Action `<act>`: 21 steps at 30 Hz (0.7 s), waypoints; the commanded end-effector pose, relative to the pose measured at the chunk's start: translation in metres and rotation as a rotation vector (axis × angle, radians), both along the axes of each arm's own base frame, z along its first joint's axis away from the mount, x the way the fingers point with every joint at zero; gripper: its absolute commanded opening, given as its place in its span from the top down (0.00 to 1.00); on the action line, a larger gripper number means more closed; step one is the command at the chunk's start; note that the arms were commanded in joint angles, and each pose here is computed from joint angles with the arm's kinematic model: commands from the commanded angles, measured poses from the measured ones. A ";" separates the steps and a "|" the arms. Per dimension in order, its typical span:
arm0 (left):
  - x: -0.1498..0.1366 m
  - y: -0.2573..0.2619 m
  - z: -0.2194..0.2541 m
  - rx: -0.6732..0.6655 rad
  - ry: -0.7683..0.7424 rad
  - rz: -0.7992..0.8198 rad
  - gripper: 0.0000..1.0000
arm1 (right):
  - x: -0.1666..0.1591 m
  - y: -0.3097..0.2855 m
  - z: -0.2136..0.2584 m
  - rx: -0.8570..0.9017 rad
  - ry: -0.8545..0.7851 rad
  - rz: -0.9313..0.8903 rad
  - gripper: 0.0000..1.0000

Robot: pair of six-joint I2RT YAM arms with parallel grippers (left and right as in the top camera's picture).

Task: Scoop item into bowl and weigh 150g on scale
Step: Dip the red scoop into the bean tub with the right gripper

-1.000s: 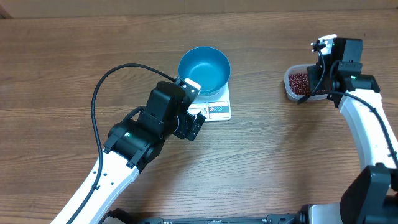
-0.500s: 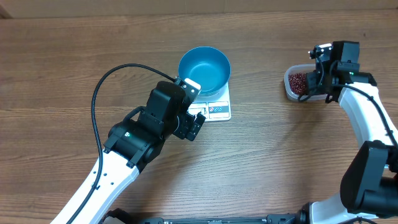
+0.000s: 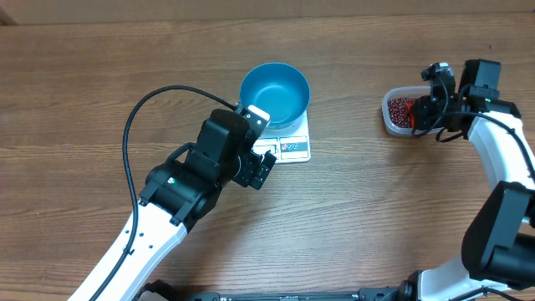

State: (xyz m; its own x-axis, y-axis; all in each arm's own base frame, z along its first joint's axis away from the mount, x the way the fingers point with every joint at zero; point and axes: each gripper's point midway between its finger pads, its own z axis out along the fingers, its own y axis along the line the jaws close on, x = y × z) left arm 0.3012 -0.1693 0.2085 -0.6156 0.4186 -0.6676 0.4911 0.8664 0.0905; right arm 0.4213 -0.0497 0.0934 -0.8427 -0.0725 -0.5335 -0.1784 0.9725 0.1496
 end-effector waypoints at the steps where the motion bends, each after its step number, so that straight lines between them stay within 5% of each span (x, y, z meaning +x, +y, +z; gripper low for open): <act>1: -0.001 0.000 0.002 -0.021 0.000 0.007 0.00 | 0.002 0.000 -0.001 0.143 0.010 -0.041 0.96; 21: -0.001 0.000 0.002 -0.021 0.000 0.006 0.00 | 0.001 0.001 0.006 0.357 -0.002 -0.102 0.96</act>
